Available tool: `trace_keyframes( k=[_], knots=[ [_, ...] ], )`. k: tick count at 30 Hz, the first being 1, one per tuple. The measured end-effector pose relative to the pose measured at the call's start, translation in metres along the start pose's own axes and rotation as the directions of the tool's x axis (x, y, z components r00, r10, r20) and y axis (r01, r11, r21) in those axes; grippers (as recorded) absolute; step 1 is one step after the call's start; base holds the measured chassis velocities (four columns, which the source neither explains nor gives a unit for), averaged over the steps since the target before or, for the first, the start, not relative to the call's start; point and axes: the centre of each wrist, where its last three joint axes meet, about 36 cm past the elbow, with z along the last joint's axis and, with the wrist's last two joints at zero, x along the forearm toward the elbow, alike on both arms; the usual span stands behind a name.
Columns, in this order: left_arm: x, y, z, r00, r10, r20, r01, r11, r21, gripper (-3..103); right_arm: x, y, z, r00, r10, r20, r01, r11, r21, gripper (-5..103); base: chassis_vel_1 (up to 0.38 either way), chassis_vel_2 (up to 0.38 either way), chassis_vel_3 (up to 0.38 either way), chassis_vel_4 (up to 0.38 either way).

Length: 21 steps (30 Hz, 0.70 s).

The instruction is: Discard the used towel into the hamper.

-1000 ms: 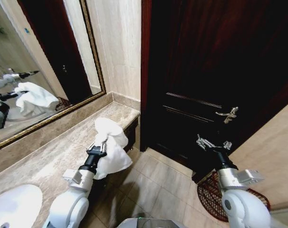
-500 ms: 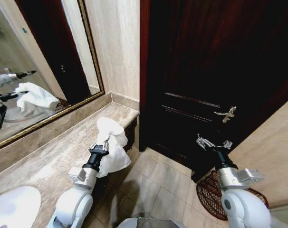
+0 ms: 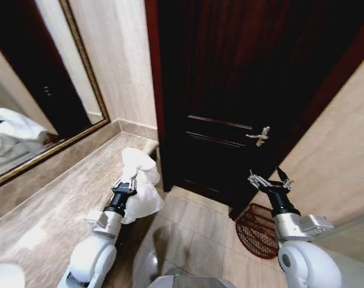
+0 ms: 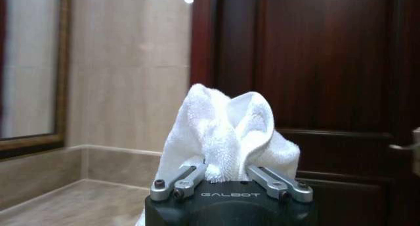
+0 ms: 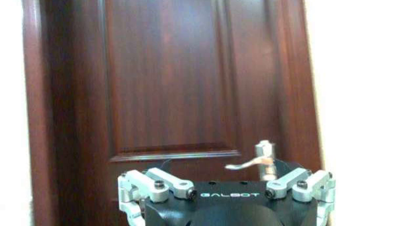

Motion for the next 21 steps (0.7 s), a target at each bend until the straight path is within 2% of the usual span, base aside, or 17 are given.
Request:
trace_keyframes(
  k=[12,21],
  knots=[
    [-0.0025,0.0009,-0.002,1.0,-0.003,0.029,0.002,1.0,0.026,11,0.0046,0.0034,-0.002,1.0,-0.002,-0.011,0.002,1.0,0.016,100,-0.127,-0.116,-0.118,-0.126],
    [-0.0041,0.0021,-0.0034,0.999,-0.01,0.042,0.008,0.999,0.042,11,0.006,0.0055,-0.0042,1.0,-0.003,-0.019,0.003,1.0,0.017,100,-0.036,-0.03,-0.019,-0.034]
  ],
)
